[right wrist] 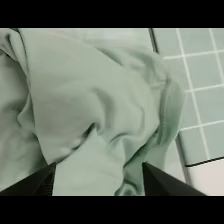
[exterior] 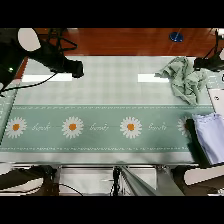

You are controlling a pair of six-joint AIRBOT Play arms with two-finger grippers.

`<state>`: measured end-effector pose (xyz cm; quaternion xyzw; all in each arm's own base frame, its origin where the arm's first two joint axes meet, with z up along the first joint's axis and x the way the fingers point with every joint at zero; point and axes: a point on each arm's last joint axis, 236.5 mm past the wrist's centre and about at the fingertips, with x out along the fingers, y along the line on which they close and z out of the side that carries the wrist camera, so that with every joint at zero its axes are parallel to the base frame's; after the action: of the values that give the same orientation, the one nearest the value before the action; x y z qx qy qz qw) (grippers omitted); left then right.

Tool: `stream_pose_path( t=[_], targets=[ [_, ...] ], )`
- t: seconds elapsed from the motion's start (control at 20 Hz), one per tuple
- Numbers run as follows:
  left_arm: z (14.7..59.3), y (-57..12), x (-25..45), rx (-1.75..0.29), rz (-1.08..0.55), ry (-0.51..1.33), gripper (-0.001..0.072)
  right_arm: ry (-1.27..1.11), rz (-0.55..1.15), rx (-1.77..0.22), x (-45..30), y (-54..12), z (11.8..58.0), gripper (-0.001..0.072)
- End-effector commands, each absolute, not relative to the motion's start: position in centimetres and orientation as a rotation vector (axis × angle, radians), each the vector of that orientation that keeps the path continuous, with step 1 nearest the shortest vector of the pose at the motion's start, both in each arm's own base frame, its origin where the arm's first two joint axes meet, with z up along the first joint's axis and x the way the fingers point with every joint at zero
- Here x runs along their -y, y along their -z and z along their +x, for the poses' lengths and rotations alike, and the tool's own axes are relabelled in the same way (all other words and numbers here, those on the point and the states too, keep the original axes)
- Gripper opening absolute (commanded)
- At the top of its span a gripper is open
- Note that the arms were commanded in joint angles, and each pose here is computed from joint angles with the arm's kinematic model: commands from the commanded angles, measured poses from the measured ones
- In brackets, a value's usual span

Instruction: Fold the shirts.

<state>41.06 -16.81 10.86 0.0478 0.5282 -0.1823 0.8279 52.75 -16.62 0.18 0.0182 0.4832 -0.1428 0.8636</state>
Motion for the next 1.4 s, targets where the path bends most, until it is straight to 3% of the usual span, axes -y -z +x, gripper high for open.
stream_pose_path(
  t=[0.0,0.15,0.2,0.25,0.3,0.45,0.6,0.75,0.9,1.1,1.35],
  targets=[
    [39.4,-11.2,18.4,-1.160,0.058,0.461,0.0720,0.280,0.183,-1.120,16.7,5.9,52.0,0.0613],
    [38.9,-11.3,19.5,-1.162,0.045,0.496,0.0720,0.246,0.238,-1.216,15.1,10.2,51.2,0.0573],
    [38.8,-11.3,19.8,-1.162,0.047,0.502,0.0720,0.213,0.278,-1.245,14.0,11.3,50.9,0.0401],
    [38.7,-11.3,19.9,-1.163,0.049,0.504,0.0720,0.182,0.301,-1.255,13.1,11.7,50.9,0.0177],
    [38.7,-11.3,19.9,-1.162,0.048,0.504,0.0720,0.163,0.326,-1.242,12.5,11.2,51.2,0.0025],
    [38.6,-11.8,19.9,-1.152,0.044,0.509,0.0720,0.076,0.279,-1.092,11.4,3.8,53.8,0.0024],
    [37.7,-13.9,21.2,-1.115,-0.012,0.565,0.0720,-0.059,0.237,-0.820,7.1,-11.4,54.8,0.0023],
    [35.3,-18.3,23.2,-1.040,-0.102,0.671,0.0720,-0.200,0.175,-0.589,-0.1,-25.5,50.5,0.0024],
    [32.3,-23.6,22.8,-0.921,-0.128,0.708,0.0710,-0.322,0.094,-0.428,-6.4,-34.3,44.0,0.0024],
    [27.1,-29.5,21.0,-0.788,-0.155,0.722,0.0711,-0.493,0.127,-0.484,-13.1,-36.3,36.4,0.0024],
    [23.0,-31.5,20.0,-0.762,-0.167,0.741,0.0710,-0.772,0.044,-0.728,-23.2,-30.8,31.8,0.0024]
  ],
)
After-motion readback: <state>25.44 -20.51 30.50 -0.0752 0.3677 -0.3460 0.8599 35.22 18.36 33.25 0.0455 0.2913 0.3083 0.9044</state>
